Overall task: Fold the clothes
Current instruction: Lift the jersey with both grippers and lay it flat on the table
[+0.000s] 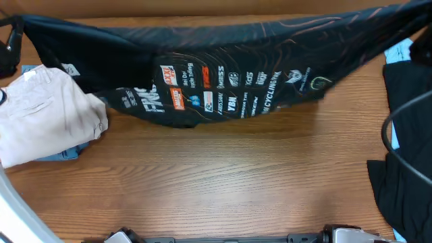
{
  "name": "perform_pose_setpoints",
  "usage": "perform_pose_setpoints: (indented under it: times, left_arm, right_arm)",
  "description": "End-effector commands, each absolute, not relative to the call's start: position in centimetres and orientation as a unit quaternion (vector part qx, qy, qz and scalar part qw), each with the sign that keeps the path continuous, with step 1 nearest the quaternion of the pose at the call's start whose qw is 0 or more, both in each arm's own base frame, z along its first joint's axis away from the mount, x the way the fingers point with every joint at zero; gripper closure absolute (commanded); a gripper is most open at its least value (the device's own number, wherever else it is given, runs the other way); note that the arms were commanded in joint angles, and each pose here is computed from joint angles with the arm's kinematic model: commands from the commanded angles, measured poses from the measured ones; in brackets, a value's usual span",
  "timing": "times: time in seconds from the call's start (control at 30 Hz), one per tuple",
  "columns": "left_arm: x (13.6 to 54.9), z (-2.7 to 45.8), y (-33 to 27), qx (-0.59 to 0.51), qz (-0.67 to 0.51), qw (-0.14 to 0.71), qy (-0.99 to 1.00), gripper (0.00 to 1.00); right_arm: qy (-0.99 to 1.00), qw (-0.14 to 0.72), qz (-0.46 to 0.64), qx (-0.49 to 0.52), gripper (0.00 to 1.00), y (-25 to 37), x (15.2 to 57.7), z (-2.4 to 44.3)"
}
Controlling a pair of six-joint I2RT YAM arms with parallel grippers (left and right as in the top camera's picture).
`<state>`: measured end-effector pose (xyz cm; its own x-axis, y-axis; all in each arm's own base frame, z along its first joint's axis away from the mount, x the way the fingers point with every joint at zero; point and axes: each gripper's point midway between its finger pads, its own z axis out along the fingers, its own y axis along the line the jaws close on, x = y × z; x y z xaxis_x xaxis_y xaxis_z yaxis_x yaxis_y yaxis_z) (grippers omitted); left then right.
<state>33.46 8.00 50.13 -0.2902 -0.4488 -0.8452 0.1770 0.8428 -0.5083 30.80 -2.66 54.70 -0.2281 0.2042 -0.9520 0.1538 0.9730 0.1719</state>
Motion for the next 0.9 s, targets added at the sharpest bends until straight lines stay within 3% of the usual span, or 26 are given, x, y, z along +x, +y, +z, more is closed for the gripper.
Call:
perform_pose_setpoints:
  times: [0.0, 0.17, 0.37, 0.67, 0.77, 0.87]
  left_arm:
    - [30.1, 53.4, 5.9, -0.048, -0.219, 0.631, 0.743, 0.96]
    - [29.0, 53.7, 5.0, -0.046, -0.218, 0.632, 0.742, 0.96]
    - [32.0, 50.5, 5.3, -0.054, -0.211, 0.594, 0.774, 0.96]
    - [43.6, 38.7, 2.8, -0.049, -0.137, 0.47, 0.87, 0.96]
    - [48.8, 36.7, 3.4, -0.05, -0.115, 0.488, 0.864, 0.96]
    - [52.3, 39.6, 4.5, -0.046, -0.109, 0.551, 0.826, 0.96]
  right_arm:
    - [0.744, 0.655, -0.006, 0.133, 0.96, -3.9, 28.4, 57.9]
    - [0.731, 0.667, -0.013, 0.14, 0.96, -4.2, 27.7, 58.8]
    - [0.797, 0.586, -0.013, 0.144, 0.96, -4.4, 33.9, 53.0]
    - [0.891, 0.435, 0.006, 0.127, 0.96, -3.9, 48.2, 38.2]
    - [0.873, 0.471, 0.018, 0.123, 0.96, -3.8, 52.9, 37.4]
    - [0.835, 0.534, 0.027, 0.13, 0.96, -4.1, 55.0, 40.3]
